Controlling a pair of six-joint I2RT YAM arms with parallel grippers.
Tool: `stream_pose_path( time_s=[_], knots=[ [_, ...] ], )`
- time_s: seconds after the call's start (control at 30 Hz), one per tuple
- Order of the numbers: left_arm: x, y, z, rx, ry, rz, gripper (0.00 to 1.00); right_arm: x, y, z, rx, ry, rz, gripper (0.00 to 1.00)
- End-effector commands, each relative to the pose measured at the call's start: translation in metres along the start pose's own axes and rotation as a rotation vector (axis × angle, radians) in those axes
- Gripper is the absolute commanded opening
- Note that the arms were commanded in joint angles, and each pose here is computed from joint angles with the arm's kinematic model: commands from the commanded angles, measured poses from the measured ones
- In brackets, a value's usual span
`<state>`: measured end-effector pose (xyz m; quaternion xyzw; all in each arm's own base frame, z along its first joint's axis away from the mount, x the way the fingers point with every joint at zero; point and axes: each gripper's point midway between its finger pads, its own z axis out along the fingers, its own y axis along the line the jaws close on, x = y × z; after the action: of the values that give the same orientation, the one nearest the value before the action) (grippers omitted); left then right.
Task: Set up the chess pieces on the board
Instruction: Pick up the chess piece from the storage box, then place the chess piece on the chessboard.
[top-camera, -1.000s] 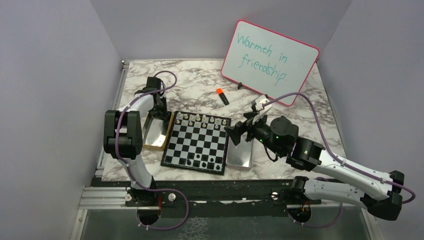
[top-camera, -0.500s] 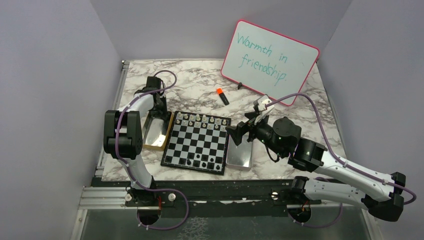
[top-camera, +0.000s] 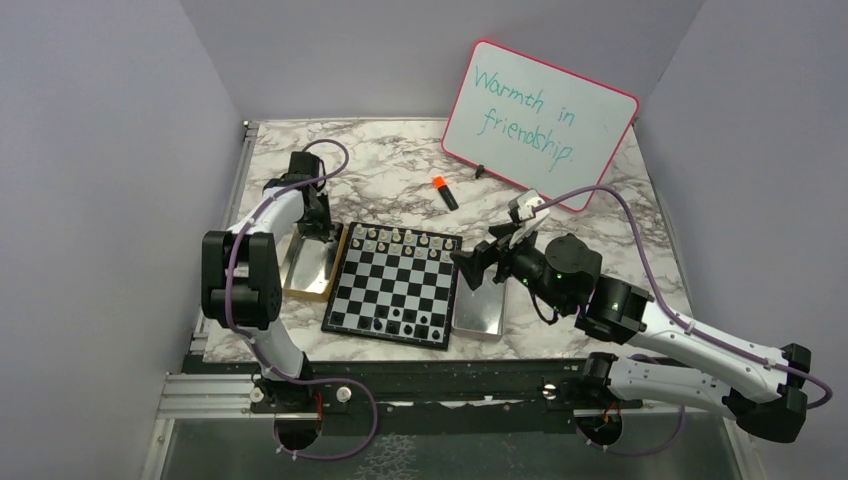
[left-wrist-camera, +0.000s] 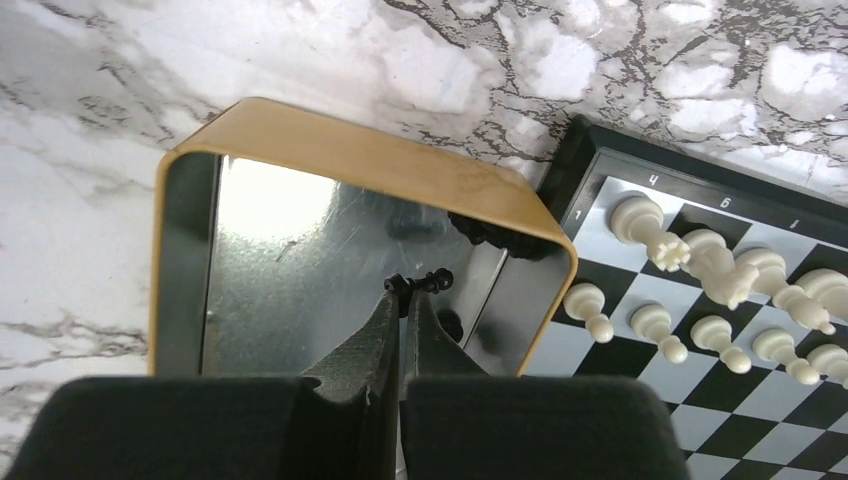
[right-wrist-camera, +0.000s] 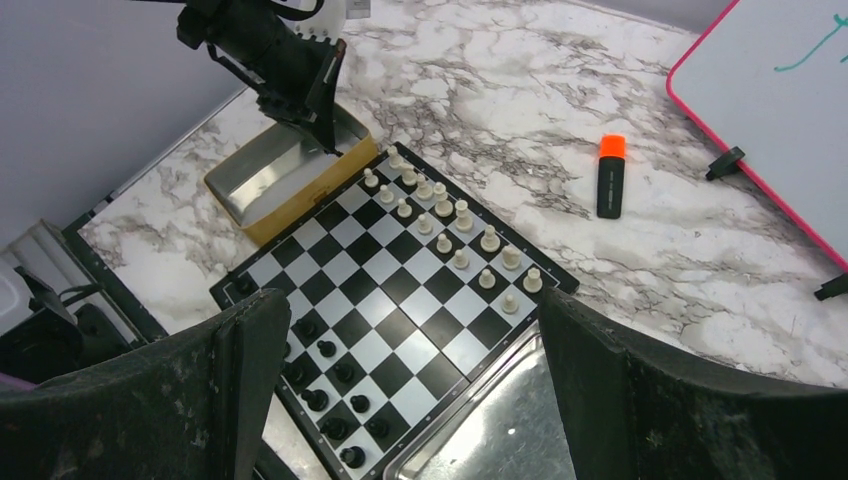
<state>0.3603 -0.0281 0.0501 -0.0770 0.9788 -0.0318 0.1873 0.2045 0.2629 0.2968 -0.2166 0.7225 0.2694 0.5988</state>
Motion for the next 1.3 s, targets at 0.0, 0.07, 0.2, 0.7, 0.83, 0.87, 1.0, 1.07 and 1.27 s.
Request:
stream_pose_path(
  time_s=[0.0,0.07,0.2,0.7,0.83,0.87,1.0,1.07,1.27],
  knots=[
    [-0.003,0.007,-0.024,-0.044,-0.05,-0.022,0.0,-0.007,-0.008,0.0,0.064,-0.049,0.1,1.0],
    [-0.005,0.007,-0.03,-0.041,-0.069,-0.027,0.0,-0.009,-0.013,-0.001,0.09,-0.066,0.114,1.0],
    [-0.013,0.003,-0.049,-0.02,-0.112,-0.037,0.0,-0.013,-0.009,-0.005,0.06,-0.07,0.106,1.0],
    [0.015,-0.094,-0.115,0.601,-0.091,-0.089,0.0,-0.013,0.035,0.043,-0.065,-0.06,0.216,0.86],
    [0.032,-0.117,-0.131,0.783,-0.05,-0.109,0.0,-0.008,0.05,0.066,-0.094,-0.026,0.231,0.77],
    [0.034,-0.12,-0.136,0.816,-0.046,-0.11,0.0,-0.007,0.055,0.071,-0.107,-0.018,0.236,0.74],
    [0.042,-0.131,-0.152,0.919,-0.033,-0.124,0.0,0.003,0.068,0.096,-0.163,0.048,0.262,0.59],
    [0.046,-0.137,-0.16,0.983,-0.023,-0.134,0.0,0.004,0.075,0.106,-0.21,0.064,0.292,0.52],
    [0.055,-0.142,-0.175,1.067,-0.015,-0.171,0.0,0.014,0.077,0.129,-0.269,0.108,0.372,0.39]
  ],
)
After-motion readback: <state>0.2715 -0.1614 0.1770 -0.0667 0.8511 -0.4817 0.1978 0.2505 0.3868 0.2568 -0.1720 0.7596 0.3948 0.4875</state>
